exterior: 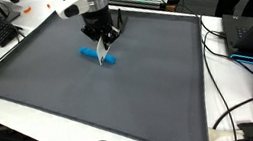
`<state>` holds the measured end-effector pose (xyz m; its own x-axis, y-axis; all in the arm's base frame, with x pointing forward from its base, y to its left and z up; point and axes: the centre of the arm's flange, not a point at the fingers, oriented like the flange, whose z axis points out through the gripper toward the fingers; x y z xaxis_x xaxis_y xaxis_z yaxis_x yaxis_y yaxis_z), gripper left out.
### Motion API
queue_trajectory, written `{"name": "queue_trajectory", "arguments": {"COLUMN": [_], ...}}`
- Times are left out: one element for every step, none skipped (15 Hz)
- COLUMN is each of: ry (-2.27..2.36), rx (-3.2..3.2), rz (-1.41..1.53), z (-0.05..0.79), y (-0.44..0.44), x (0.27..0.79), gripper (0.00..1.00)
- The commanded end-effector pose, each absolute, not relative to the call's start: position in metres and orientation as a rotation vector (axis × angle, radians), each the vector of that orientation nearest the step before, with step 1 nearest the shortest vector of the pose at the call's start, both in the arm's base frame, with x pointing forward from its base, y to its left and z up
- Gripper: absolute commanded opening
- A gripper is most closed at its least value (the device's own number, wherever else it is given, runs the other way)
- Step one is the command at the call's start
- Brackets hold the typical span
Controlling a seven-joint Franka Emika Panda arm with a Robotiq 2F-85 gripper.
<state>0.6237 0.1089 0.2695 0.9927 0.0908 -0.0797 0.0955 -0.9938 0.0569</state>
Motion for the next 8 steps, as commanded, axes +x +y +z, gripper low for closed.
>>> {"name": "queue_trajectory", "arguments": {"ry": [0.056,0.039,0.023,0.012,0.003,-0.007,-0.015,-0.022], "rx": [3.085,3.083,3.085,3.084,3.087,3.089,3.091,3.095], "rz": [-0.105,-0.102,-0.096,-0.091,-0.082,-0.079,-0.077,-0.074], "z": [0.256,0.254,0.252,0.250,0.247,0.245,0.242,0.239], "y": [0.107,0.106,0.105,0.105,0.104,0.103,0.102,0.101], "x": [0.633,0.634,0.635,0.636,0.636,0.637,0.637,0.637], "gripper": [0.01,0.01,0.01,0.01,0.01,0.01,0.01,0.01]}}
